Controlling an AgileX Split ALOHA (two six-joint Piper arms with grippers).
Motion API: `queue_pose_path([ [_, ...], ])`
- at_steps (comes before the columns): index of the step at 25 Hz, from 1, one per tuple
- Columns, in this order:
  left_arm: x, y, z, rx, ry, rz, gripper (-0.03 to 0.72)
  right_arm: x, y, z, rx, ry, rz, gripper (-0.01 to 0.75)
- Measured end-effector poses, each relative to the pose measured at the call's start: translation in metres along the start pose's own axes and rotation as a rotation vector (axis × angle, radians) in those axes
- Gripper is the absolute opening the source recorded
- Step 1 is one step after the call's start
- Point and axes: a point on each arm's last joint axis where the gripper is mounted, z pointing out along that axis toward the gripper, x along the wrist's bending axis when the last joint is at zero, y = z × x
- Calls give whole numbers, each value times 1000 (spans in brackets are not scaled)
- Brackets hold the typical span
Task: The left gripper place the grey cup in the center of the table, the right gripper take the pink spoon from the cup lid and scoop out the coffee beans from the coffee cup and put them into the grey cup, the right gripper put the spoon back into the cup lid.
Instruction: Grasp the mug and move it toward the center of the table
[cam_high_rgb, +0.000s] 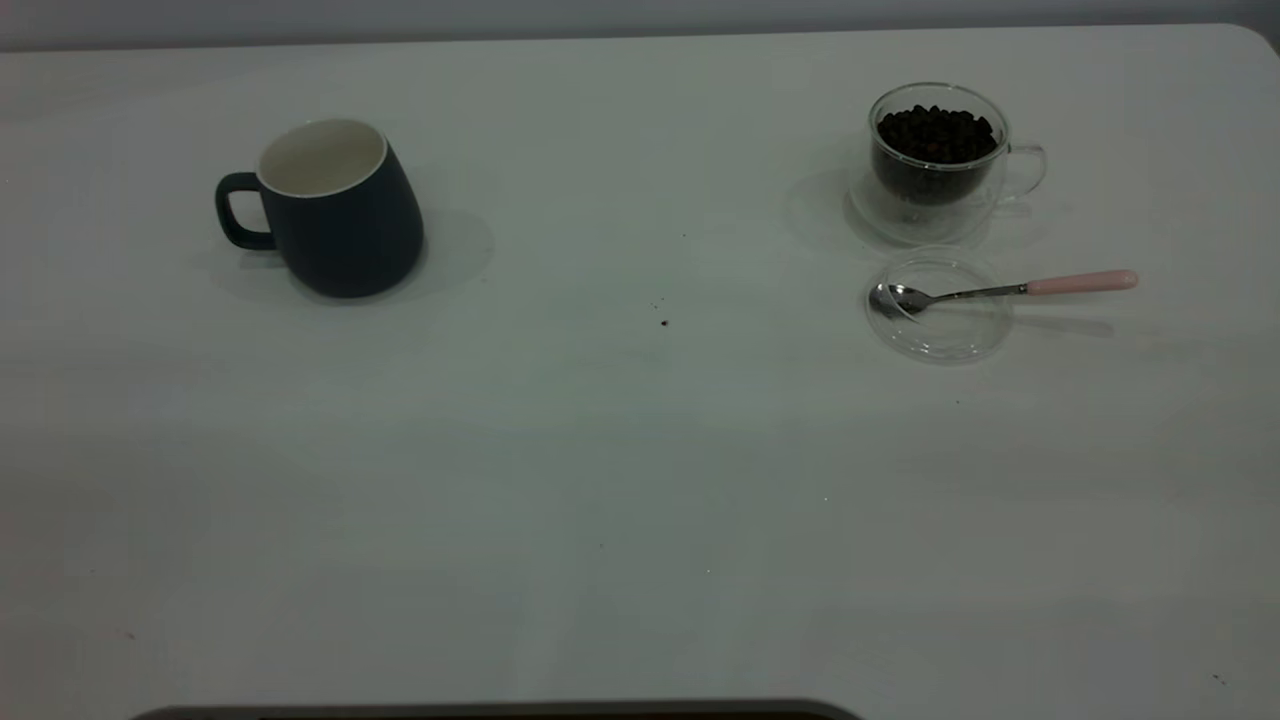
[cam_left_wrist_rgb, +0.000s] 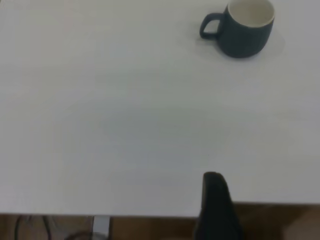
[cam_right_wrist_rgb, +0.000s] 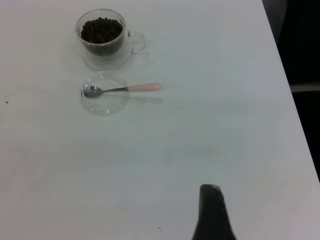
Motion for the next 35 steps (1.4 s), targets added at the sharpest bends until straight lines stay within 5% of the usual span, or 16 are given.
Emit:
queue_pose_path([
  [7,0,65,41,222,-16,173,567,0,0,0,0,0,0,573],
  [20,2,182,194,413,-119,585,567,0,0,0,0,0,0,573],
  [27,4,192,294,526,-226,817,567,0,0,0,0,0,0,573],
  [35,-14,178,374,513,-317,1071,567,0,0,0,0,0,0,573],
])
